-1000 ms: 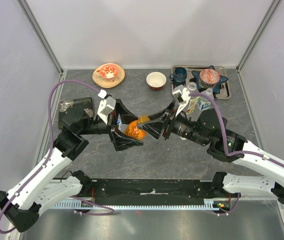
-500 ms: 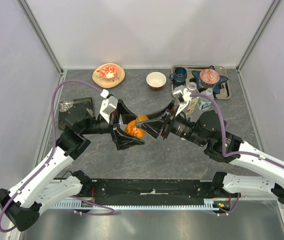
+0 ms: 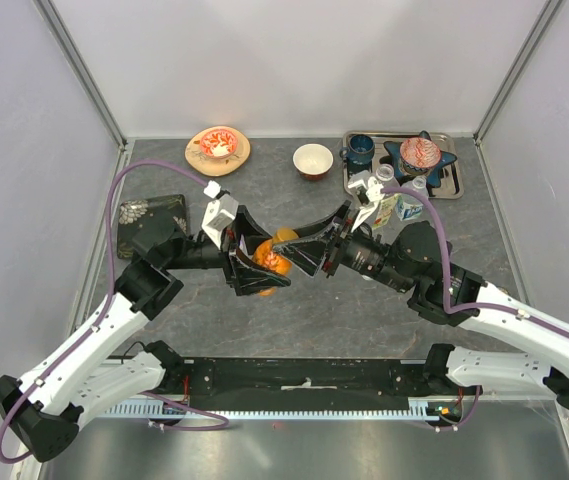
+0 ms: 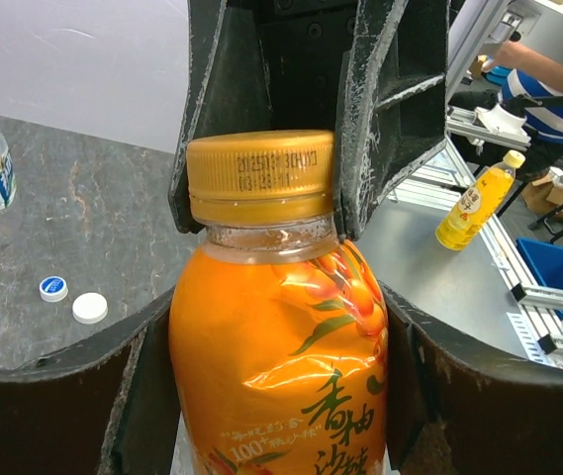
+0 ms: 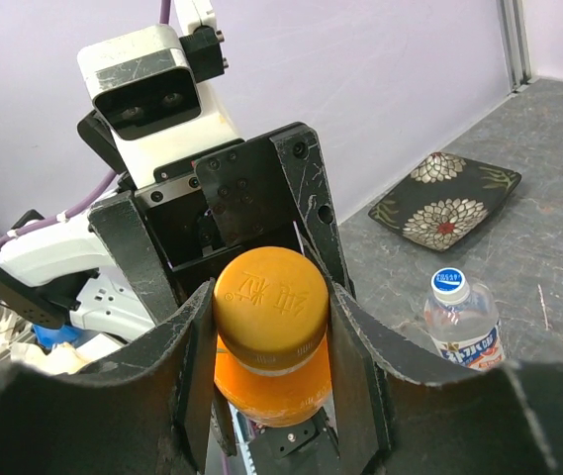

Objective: Unscrew the bottle caps

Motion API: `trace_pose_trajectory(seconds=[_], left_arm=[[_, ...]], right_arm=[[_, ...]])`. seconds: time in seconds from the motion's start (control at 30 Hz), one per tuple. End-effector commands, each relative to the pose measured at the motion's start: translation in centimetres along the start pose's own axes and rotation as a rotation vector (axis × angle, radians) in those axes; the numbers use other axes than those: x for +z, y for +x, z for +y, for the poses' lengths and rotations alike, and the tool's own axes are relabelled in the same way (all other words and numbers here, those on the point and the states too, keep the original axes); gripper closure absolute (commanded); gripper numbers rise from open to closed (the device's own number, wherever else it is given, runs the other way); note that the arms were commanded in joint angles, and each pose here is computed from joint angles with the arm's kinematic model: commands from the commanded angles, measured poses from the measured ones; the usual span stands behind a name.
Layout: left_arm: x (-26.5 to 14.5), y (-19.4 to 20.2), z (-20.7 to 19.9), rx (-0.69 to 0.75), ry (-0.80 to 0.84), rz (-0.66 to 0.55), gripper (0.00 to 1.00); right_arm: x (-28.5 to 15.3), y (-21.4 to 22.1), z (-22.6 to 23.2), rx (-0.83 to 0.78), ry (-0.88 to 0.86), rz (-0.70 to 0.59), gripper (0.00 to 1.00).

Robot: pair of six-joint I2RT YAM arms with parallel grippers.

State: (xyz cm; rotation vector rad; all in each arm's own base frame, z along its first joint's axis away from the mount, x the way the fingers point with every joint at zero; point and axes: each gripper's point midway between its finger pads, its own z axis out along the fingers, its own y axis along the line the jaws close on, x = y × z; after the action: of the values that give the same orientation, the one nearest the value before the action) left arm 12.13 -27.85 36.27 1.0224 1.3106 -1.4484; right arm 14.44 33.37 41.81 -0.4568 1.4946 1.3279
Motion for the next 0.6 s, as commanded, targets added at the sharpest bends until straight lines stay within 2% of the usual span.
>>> trace_pose_trajectory(seconds=[0.0, 0.03, 0.07, 0.17, 0.27, 0.4, 0.57], left_arm=[[0.0, 0.2, 0.6, 0.025, -0.024, 0.004, 0.59], [-0.1, 0.1, 1.1, 0.039, -0.049, 0.000, 0.61], [-0.1, 0.2, 1.3, 0.040, -0.064, 0.002, 0.63], [-0.2, 0.5, 2.8, 0.054, -0.140, 0.012, 0.68], [-0.5, 0.5, 4.6, 0.084, -0.245, 0.010, 0.73], [-0.9, 0.3, 6.6, 0.146, -0.390, -0.007, 0.77], [-1.1, 0.0, 7.9, 0.275, -0.575, -0.017, 0.78]], right_arm=[[-0.5, -2.4, 1.7, 0.019, -0.030, -0.049, 0.65], [-0.6, -2.9, 1.2, 0.015, 0.005, -0.065, 0.55], [-0.9, -3.6, 1.2, 0.012, 0.020, -0.073, 0.38], [-1.5, -5.5, 0.4, -0.008, 0.109, -0.100, 0.19], [-1.8, -7.3, -0.8, -0.032, 0.214, -0.126, 0.12], [-1.8, -7.9, -2.9, -0.015, 0.363, -0.129, 0.11], [-0.5, -5.1, -5.6, 0.028, 0.512, -0.026, 0.14]])
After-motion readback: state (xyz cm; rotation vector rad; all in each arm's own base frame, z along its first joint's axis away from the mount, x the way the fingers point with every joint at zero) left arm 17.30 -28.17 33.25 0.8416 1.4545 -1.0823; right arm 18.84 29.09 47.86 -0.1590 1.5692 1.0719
